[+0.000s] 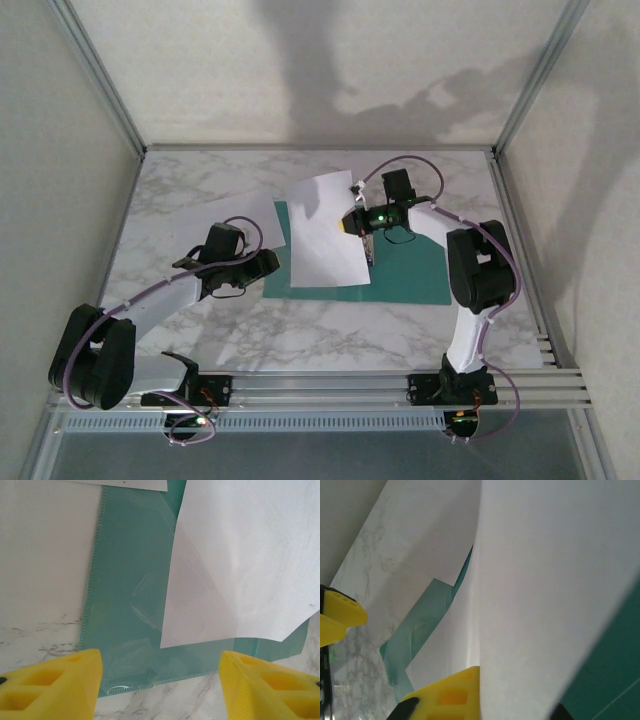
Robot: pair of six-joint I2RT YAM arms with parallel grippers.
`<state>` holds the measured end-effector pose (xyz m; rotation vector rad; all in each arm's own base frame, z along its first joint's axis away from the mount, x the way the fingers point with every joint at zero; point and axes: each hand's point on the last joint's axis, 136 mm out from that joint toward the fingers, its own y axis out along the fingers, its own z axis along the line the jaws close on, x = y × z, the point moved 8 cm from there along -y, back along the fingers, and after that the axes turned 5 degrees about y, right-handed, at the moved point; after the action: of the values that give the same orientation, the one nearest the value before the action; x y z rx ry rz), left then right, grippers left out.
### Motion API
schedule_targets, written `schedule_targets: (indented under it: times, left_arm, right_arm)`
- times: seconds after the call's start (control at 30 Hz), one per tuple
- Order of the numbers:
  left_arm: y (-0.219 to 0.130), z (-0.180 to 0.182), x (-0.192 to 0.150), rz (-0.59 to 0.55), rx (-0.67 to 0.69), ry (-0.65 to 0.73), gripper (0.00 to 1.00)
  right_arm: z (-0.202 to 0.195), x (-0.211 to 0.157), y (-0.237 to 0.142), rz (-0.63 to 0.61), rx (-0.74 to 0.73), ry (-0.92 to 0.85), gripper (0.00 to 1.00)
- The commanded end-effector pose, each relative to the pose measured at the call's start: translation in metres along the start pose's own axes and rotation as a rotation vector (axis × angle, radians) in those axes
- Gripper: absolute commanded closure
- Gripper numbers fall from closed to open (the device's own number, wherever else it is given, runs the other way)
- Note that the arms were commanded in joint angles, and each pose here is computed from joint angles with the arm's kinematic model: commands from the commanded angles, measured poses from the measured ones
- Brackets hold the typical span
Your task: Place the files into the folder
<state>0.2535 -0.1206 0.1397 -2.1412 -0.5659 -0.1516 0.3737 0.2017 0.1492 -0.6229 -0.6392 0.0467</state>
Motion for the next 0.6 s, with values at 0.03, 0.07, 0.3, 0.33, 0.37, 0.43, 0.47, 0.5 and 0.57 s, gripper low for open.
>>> schedule_targets:
  times: [0.03,0.07,0.3,0.33,0.37,0.43,0.47,0.5,0.57]
  left_arm:
    - [-0.0001,-0.0002,0.0031,-0.003,-0.006,-0.015,0.37]
    - [-0.0001,-0.0001,0.0036,-0.004,-0.004,-0.015,0.37]
    - [0.0002,-0.0009,0.0040,-0.003,-0.007,-0.013,0.37]
    - [0.0002,-0.0012,0.0042,-0.004,-0.007,-0.012,0.37]
    - [0.0001,-0.0011,0.0042,-0.004,-0.008,-0.012,0.37]
    - [-0.0002,-0.0013,0.0047,-0.007,-0.009,-0.013,0.37]
    - [-0.0001,-0.0016,0.0047,-0.007,-0.010,-0.014,0.37]
    - [-0.0002,-0.0019,0.0048,-0.008,-0.012,-0.014,0.37]
    - [-0.0007,-0.0018,0.0050,-0.011,-0.013,-0.015,0.37]
  right_arm:
    - [-0.0031,0.0068,0.0027,-0.020,0.033,0.016,1.00]
    - [-0.0029,0.0069,0.0031,-0.022,0.036,0.017,1.00]
    - [-0.0035,0.0056,0.0049,-0.025,0.052,0.041,1.00]
    - [-0.0033,0.0053,0.0057,-0.026,0.056,0.045,1.00]
    - [-0.0033,0.0049,0.0060,-0.027,0.061,0.050,1.00]
    - [-0.0018,0.0049,0.0061,-0.031,0.072,0.064,1.00]
    - [0.0005,0.0047,0.0066,-0.034,0.083,0.065,1.00]
    - [0.0012,0.0039,0.0069,-0.038,0.085,0.066,1.00]
    - [0.0027,0.0029,0.0082,-0.037,0.088,0.068,1.00]
